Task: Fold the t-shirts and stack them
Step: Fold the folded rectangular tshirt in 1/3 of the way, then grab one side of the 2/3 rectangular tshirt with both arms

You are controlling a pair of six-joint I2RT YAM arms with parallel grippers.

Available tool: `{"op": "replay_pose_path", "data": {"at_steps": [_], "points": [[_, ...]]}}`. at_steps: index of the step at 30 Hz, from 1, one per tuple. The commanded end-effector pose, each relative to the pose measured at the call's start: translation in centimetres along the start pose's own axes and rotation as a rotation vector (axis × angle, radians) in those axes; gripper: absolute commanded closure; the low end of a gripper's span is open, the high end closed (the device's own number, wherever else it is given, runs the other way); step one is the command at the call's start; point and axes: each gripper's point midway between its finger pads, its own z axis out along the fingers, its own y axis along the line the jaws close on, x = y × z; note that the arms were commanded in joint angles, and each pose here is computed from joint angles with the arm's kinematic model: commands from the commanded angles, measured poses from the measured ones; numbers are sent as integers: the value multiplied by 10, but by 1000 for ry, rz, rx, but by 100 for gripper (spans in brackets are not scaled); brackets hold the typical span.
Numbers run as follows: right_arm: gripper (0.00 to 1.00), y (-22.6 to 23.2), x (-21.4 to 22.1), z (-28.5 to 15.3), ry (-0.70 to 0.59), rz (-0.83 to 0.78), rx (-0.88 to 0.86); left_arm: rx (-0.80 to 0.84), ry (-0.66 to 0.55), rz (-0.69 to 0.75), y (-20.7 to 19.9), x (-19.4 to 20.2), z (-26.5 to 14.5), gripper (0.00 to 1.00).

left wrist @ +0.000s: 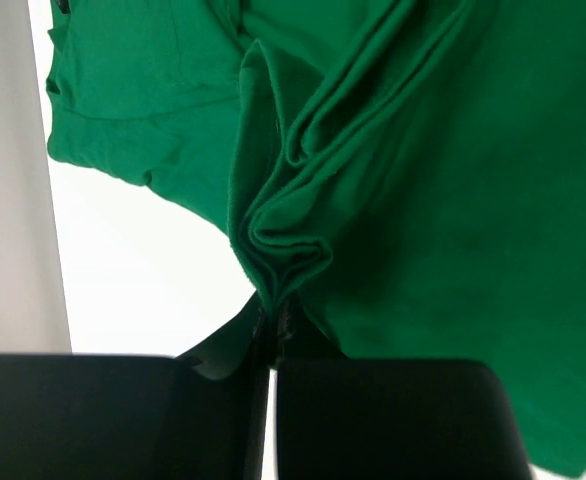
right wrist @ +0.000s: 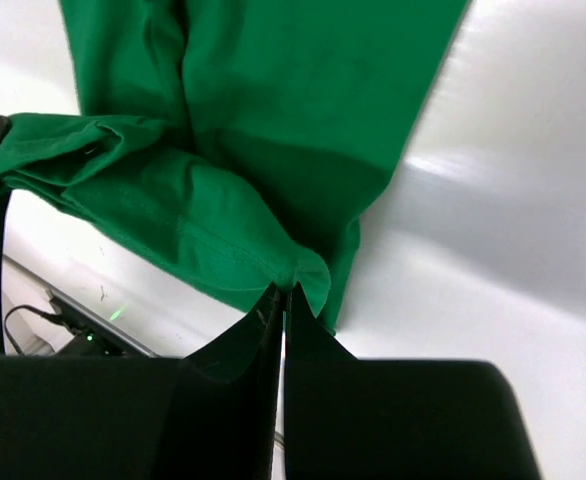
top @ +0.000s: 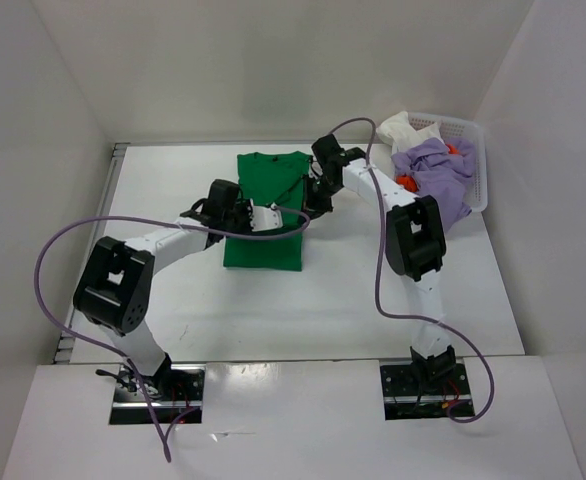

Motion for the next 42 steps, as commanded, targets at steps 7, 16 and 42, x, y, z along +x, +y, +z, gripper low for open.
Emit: {"op": "replay_pose_path", "data": {"at_steps": [7, 16, 42], "points": [[87, -13, -18, 13, 27, 12, 3, -81, -36, -34, 28, -5, 14, 97], [51, -18, -63, -9, -120, 7, 37, -162, 18, -72, 31, 16, 23, 47], [41, 1, 104, 22, 85, 44, -55, 151, 84, 281, -79, 22, -80, 33]]}}
